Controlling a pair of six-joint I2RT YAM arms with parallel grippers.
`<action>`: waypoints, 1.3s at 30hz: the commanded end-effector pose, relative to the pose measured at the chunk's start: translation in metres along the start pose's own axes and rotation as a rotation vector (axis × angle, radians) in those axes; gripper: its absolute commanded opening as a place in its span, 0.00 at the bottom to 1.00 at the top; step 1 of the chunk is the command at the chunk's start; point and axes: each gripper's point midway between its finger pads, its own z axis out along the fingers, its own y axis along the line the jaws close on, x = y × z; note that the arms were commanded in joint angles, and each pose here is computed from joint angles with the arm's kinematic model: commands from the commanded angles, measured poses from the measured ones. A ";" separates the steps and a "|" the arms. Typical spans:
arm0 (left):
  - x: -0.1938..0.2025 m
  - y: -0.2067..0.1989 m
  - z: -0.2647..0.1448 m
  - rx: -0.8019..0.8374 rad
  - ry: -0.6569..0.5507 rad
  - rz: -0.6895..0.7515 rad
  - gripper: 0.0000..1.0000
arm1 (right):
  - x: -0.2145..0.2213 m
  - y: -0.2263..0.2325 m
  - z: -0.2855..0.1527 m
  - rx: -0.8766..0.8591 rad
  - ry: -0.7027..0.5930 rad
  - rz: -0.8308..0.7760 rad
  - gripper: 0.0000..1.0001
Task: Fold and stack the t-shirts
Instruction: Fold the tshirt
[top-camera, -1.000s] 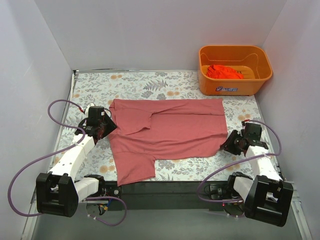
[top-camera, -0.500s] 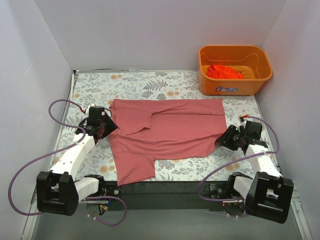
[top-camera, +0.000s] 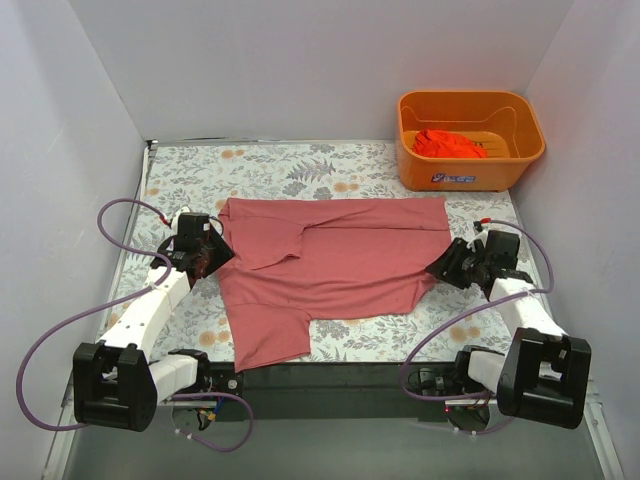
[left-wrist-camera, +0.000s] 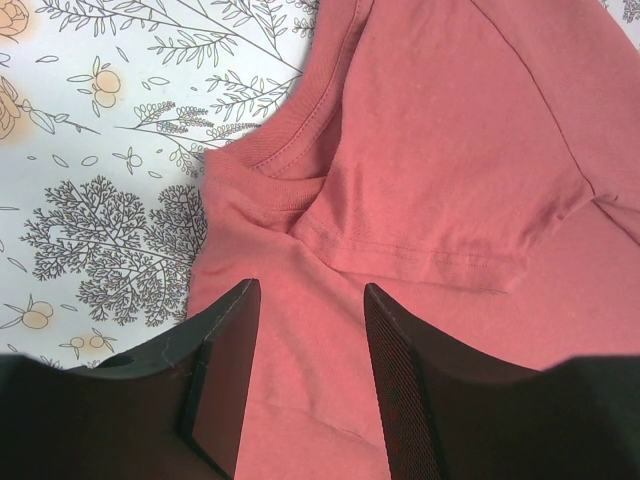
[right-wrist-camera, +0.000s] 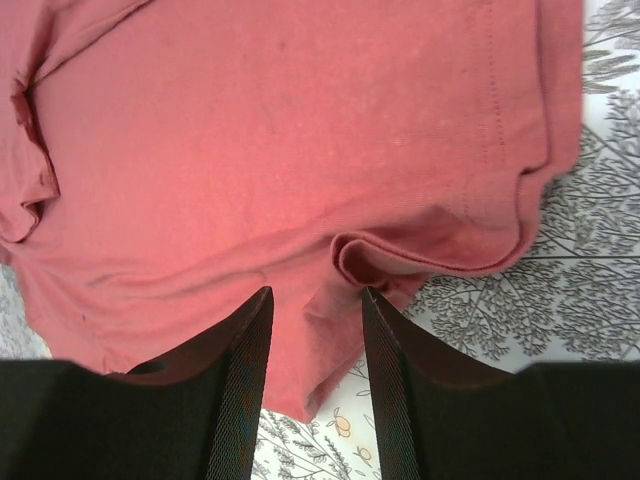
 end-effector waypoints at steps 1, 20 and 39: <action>0.002 0.002 0.001 -0.003 0.000 0.016 0.45 | -0.016 0.021 0.005 -0.058 -0.023 -0.056 0.48; 0.003 0.001 0.001 0.004 0.004 0.020 0.44 | -0.005 -0.024 0.002 0.219 -0.003 -0.150 0.49; 0.004 0.000 0.002 0.009 0.011 0.022 0.44 | 0.012 -0.026 0.017 0.164 0.075 -0.163 0.47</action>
